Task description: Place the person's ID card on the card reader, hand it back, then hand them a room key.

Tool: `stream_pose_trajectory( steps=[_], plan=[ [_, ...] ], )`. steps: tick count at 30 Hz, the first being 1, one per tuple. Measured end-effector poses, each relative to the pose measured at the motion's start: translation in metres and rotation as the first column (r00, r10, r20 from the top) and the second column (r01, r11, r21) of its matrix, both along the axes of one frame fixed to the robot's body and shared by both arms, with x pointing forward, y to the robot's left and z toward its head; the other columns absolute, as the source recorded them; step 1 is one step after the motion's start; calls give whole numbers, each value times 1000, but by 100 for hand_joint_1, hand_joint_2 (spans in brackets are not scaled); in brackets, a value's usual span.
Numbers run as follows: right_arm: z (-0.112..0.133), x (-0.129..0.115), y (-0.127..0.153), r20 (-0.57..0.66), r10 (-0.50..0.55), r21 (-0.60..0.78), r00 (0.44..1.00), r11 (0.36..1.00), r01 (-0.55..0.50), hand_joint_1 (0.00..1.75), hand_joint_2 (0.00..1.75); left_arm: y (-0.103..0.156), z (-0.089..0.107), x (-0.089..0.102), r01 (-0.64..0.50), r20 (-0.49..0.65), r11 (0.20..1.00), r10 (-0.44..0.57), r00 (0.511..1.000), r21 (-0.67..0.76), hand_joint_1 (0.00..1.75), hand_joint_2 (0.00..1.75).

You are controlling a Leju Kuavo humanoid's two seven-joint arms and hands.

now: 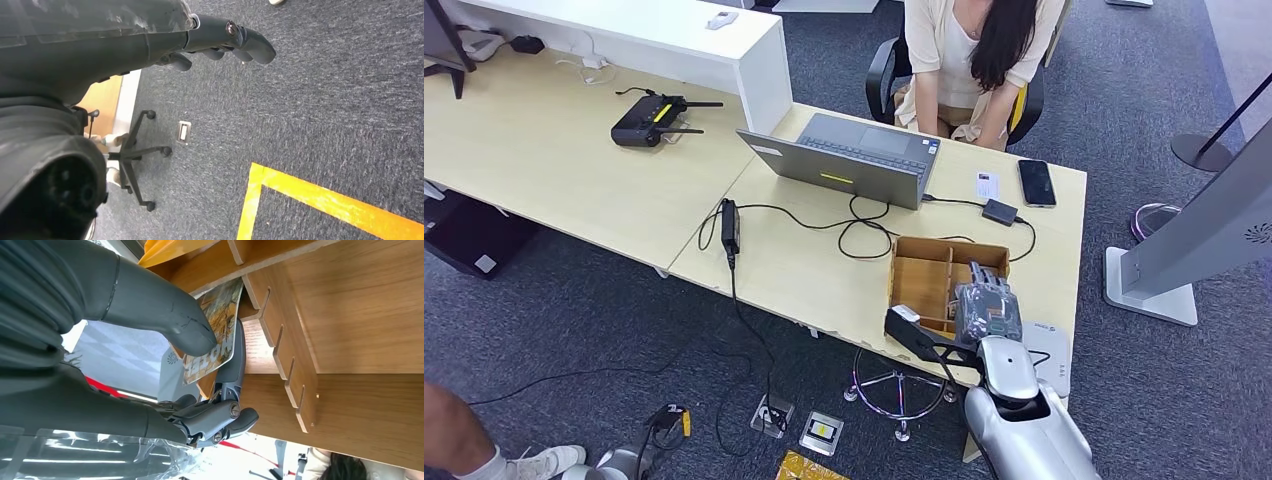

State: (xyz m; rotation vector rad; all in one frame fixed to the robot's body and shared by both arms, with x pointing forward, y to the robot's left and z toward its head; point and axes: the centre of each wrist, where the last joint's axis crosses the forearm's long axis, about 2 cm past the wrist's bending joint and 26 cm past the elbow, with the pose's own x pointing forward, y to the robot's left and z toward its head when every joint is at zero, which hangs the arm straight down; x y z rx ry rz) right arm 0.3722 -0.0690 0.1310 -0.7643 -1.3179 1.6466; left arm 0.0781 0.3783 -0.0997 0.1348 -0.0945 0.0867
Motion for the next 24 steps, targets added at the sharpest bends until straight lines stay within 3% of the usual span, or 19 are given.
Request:
stream_pose_trajectory(
  steps=[13,24],
  plan=[
    [-5,-6,5,-30,1,55,1000,998,1,175,175,-1,0,0,-17,-3,1000,17,1000,2,0,0],
    [9,3,5,38,13,96,999,995,-17,175,175,-3,0,0,-10,-6,1000,10,1000,1,0,0]
  ],
)
